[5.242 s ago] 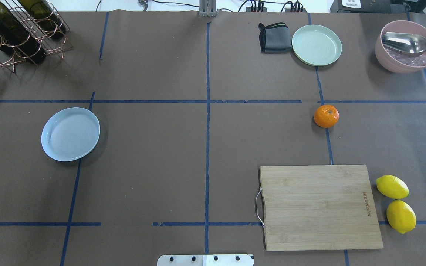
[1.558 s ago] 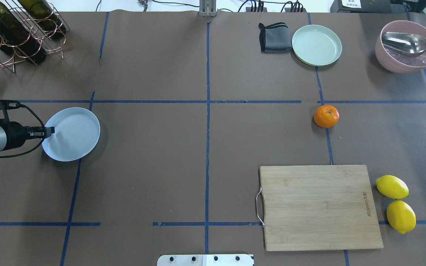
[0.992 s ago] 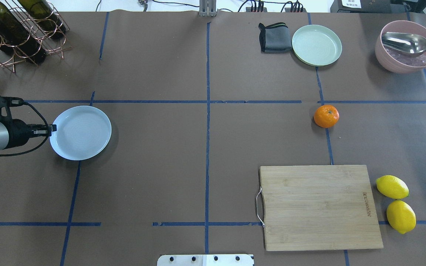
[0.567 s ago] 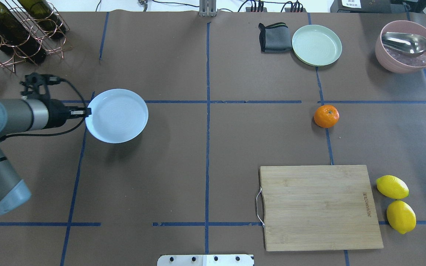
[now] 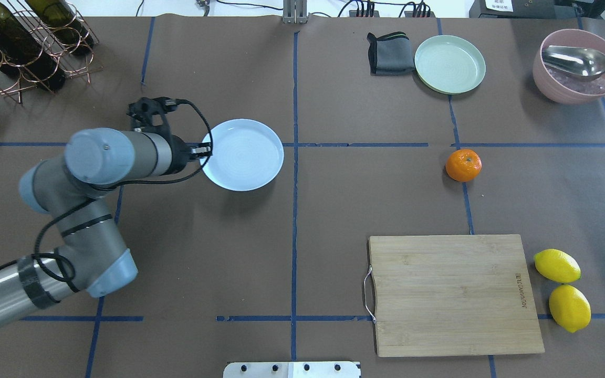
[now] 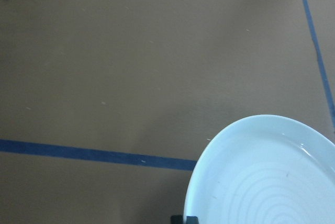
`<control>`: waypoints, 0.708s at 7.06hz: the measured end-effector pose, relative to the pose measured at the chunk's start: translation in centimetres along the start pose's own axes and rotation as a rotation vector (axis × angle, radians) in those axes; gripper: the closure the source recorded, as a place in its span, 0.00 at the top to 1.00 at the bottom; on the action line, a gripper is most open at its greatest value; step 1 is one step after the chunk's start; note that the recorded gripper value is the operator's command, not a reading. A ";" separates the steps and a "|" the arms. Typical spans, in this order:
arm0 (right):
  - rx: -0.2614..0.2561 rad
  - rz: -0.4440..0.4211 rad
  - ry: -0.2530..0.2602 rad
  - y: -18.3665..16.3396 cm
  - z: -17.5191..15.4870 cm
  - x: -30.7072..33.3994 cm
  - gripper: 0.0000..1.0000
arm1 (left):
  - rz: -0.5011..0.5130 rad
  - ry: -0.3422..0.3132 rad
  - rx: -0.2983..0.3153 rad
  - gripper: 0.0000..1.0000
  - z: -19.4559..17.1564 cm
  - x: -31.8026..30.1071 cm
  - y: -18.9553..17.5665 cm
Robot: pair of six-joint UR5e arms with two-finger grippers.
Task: Pick orange to plate
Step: 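Push the light blue plate with the left gripper toward the table center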
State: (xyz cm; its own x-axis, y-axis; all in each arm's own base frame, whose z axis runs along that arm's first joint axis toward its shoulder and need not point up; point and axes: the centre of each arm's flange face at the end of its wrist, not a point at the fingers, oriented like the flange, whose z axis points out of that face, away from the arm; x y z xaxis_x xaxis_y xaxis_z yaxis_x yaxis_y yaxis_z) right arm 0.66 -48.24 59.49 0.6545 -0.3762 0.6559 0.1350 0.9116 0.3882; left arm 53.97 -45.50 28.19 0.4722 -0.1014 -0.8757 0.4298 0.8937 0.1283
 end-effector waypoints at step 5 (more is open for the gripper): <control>-0.001 0.001 0.000 0.0 0.0 0.0 1.00 | -0.015 -0.014 -0.037 1.00 0.8 2.8 3.7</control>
State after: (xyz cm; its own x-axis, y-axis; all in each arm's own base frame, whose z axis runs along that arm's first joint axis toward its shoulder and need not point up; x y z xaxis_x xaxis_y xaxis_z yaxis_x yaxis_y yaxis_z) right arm 0.66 -48.23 59.55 0.6546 -0.3751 0.6564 0.1351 0.9123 0.3866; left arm 57.46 -42.83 26.55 0.4767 -0.1208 -0.8707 0.4083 0.9076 0.0976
